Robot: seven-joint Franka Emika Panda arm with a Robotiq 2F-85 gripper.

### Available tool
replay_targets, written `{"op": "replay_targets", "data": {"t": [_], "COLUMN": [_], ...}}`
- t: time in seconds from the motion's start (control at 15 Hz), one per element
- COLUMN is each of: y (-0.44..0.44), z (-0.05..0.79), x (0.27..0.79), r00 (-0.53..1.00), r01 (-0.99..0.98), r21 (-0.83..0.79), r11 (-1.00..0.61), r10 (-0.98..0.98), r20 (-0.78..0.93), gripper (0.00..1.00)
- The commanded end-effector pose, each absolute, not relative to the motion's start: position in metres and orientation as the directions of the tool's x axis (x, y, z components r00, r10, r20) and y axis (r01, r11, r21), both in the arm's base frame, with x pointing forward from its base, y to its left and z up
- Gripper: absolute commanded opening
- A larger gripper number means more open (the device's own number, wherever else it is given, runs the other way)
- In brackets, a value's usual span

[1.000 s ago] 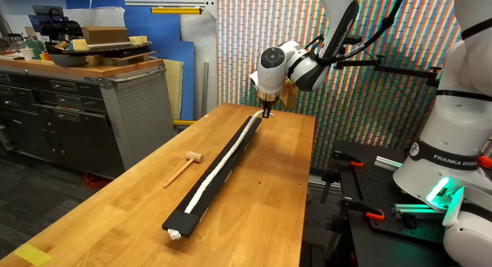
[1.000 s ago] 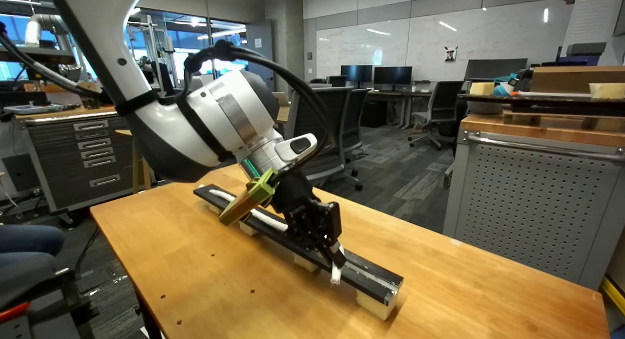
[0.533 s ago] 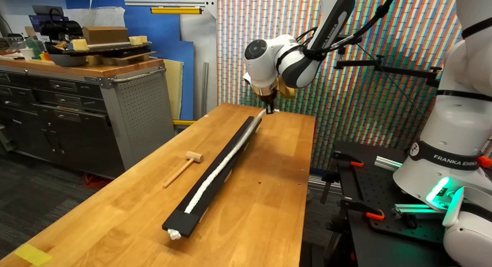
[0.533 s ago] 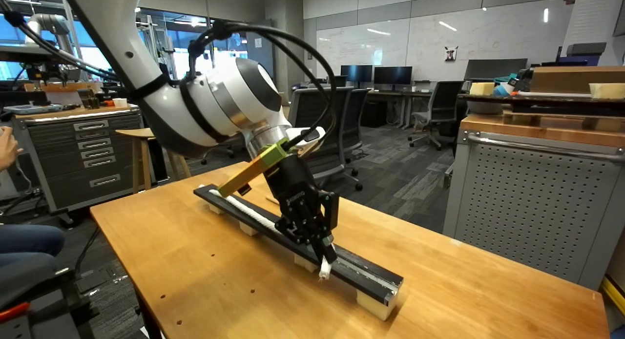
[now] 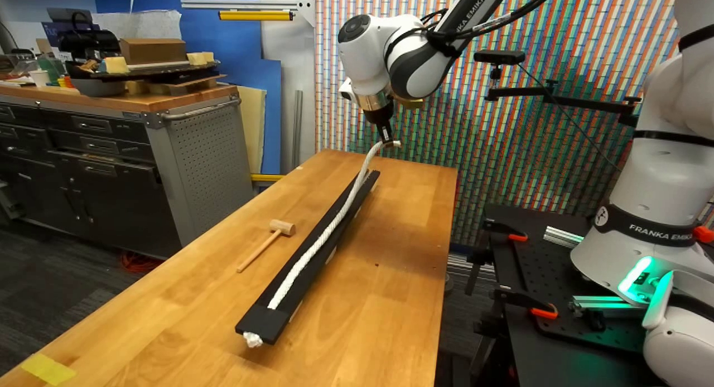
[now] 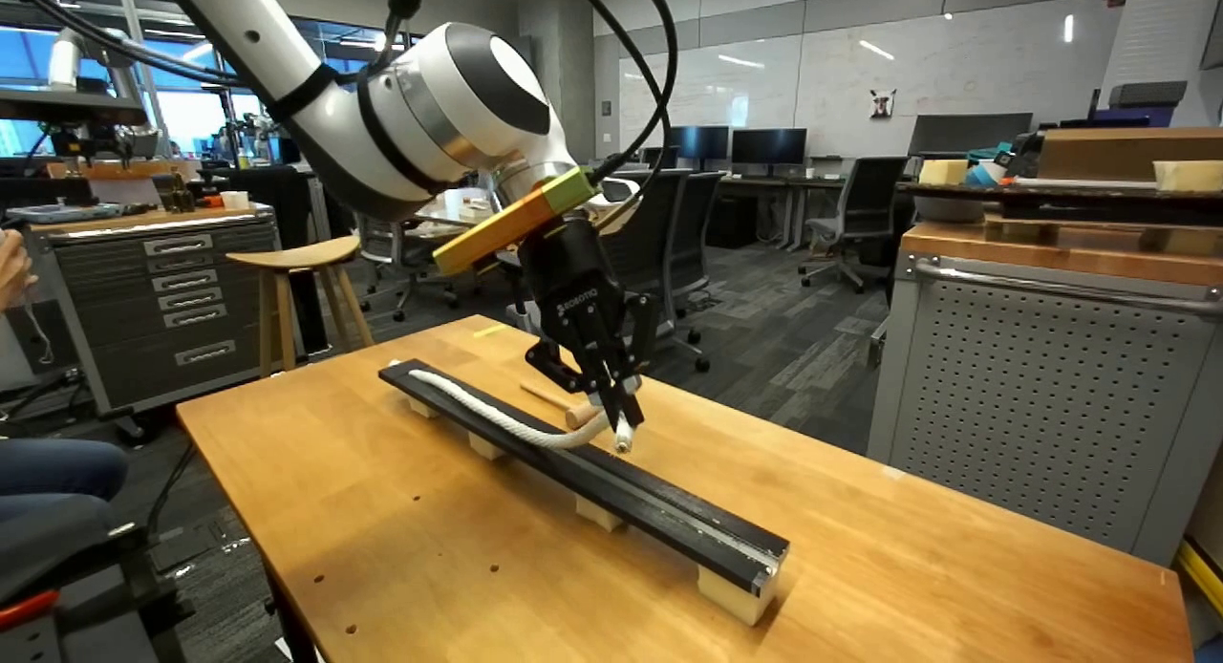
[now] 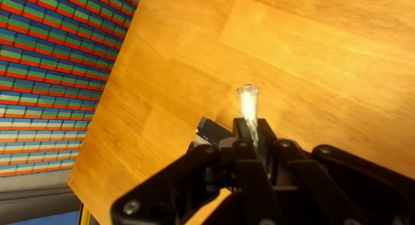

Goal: Put the rope in the hole of the black object

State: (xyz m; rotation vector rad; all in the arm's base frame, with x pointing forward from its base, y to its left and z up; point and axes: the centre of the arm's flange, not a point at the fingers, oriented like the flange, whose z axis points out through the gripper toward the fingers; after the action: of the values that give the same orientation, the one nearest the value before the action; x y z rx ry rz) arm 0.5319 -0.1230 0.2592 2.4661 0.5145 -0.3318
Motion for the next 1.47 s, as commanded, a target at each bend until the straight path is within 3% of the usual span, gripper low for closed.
{"op": "replay_targets", "data": {"t": [0.0, 0.73, 0.8, 1.2, 1.4], "y": [-0.123, -0.122, -0.121, -0.123, -0.134], "z": [0.264, 0.273, 0.274, 0.282, 0.274], "x": [0.532, 0.531, 0.532, 0.549, 0.555], "r00": [0.891, 0.885, 0.880, 0.784, 0.676], "r01": [0.434, 0.440, 0.455, 0.620, 0.737], "r21": [0.486, 0.464, 0.476, 0.554, 0.507], "r11": [-0.759, -0.769, -0.752, -0.556, -0.446], "r10": [0.282, 0.284, 0.296, 0.412, 0.507], "r20": [-0.354, -0.368, -0.372, -0.464, -0.535], "gripper": [0.11, 0.11, 0.03, 0.03, 0.03]}}
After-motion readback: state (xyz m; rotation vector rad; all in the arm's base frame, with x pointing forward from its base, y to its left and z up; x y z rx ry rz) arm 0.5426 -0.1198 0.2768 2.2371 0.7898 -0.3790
